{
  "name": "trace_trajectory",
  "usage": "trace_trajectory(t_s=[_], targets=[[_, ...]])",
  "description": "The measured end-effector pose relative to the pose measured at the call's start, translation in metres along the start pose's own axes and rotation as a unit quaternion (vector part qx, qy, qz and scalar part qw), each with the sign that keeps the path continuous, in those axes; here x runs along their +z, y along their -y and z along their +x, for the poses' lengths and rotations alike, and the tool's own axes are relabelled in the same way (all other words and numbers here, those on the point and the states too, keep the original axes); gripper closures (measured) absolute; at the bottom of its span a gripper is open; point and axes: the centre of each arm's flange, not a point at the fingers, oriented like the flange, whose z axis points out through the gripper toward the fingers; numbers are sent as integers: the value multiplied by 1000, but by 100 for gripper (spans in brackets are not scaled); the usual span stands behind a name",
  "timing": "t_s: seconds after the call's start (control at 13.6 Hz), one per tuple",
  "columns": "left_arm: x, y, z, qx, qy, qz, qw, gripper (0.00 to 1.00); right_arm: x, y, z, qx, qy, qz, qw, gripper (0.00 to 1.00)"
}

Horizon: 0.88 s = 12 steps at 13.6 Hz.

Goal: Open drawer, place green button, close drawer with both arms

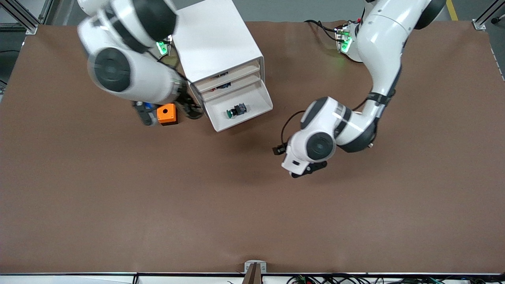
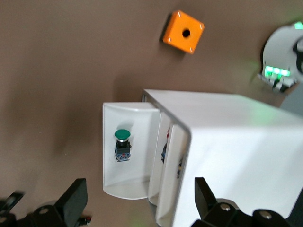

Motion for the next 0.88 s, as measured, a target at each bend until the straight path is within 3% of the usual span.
trace_trajectory(t_s=[0.15,0.29,0.59,0.88], targets=[[25,-41,-53,-16,-29,1,999,0,-47,-42,51,-71,-9,22,997,0],[52,-64,-87,-13,-43,-10,999,0,-77,-76,95,-145,-30,39,988,0],[98,-72,-109,-28,-54,-31,998,0,-99,-115,184,-267,-78,31,960,0],[115,-94,-164,-37,-58,-38,997,0,-98,-142,255,-353,-105,41,929,0]])
